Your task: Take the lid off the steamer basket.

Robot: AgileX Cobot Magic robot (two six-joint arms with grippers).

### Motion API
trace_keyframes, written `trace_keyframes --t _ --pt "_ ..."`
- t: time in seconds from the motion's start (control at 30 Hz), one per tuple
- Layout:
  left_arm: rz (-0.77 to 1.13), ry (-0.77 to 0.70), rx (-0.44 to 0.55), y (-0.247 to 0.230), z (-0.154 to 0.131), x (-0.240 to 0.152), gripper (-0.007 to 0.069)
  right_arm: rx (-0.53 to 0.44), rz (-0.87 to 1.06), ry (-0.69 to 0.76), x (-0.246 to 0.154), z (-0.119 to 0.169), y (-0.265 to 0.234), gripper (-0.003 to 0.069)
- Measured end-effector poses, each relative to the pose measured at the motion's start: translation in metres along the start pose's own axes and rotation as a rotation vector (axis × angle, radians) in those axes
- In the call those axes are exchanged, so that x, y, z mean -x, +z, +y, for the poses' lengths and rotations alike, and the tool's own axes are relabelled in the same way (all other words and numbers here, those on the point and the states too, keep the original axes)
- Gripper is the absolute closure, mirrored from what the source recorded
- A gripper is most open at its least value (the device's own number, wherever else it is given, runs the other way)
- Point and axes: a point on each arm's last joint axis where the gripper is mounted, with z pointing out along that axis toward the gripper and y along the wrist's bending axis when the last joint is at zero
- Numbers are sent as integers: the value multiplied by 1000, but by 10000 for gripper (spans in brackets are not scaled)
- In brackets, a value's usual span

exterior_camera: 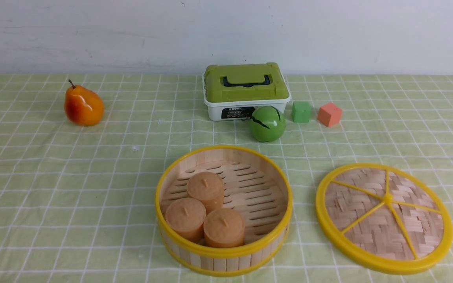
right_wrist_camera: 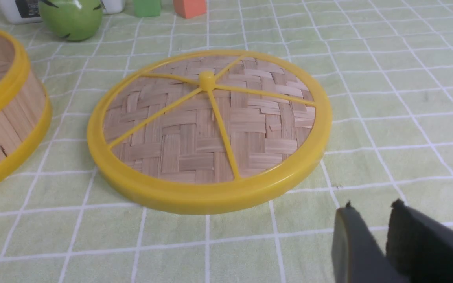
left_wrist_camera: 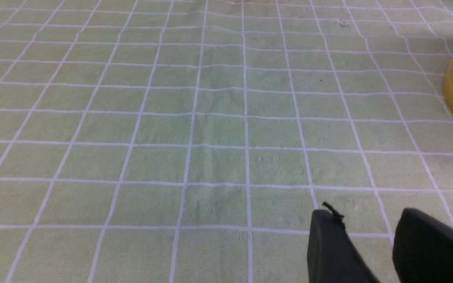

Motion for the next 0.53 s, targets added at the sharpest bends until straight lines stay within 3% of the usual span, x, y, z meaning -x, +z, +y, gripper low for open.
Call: trace_keyframes --t 0.53 --pt "0 0 0 0 0 0 386 0 0 0 0 0 0 524"
